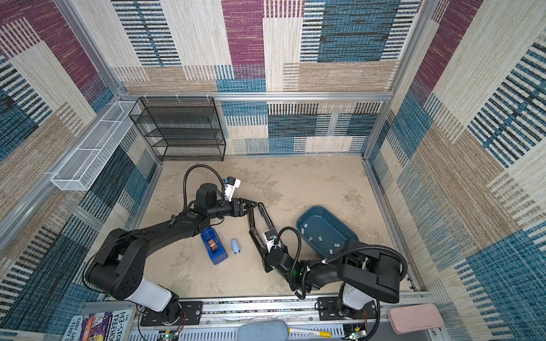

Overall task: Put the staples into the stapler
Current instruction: 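Fold the black stapler top down onto its base with both grippers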

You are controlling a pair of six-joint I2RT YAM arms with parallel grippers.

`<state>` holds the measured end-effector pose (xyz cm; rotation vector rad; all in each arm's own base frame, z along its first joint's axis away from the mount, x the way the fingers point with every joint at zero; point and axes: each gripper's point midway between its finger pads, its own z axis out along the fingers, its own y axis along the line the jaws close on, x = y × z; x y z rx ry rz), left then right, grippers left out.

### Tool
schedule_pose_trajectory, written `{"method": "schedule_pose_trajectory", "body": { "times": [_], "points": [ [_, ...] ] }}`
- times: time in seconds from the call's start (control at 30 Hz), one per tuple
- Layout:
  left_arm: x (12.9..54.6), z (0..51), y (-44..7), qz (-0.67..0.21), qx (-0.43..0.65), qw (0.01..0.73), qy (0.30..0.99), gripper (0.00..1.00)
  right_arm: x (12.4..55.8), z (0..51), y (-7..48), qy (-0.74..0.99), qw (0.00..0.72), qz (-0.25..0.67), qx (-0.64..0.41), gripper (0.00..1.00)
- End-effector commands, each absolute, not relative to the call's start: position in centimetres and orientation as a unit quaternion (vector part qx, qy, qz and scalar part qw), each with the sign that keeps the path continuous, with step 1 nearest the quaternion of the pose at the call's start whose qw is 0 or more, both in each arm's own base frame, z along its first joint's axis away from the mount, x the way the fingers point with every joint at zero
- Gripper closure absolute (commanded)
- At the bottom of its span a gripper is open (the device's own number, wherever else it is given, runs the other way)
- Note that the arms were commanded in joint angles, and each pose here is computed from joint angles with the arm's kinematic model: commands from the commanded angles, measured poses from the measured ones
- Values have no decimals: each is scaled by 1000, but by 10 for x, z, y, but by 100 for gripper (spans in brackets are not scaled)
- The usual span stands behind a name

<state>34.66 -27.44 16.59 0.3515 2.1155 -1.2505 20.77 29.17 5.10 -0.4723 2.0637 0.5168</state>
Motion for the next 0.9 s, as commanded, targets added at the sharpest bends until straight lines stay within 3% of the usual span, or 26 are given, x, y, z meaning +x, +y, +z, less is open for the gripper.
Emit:
{"method": "schedule_pose_trajectory", "body": {
  "times": [0.0, 0.43, 0.7, 0.87],
  "points": [
    [349, 176, -278, -483, 153, 345, 791, 36, 210, 63, 295, 827, 481, 226, -183, 59],
    [349, 176, -279, -484, 154, 344, 790, 36, 194, 56, 286, 832, 479, 210, -186, 55],
    [348, 177, -280, -485, 157, 344, 789, 36, 198, 51, 280, 832, 488, 189, -183, 60],
    [347, 177, -280, -484, 158, 344, 789, 36, 199, 48, 286, 831, 487, 188, -190, 68]
  ]
}}
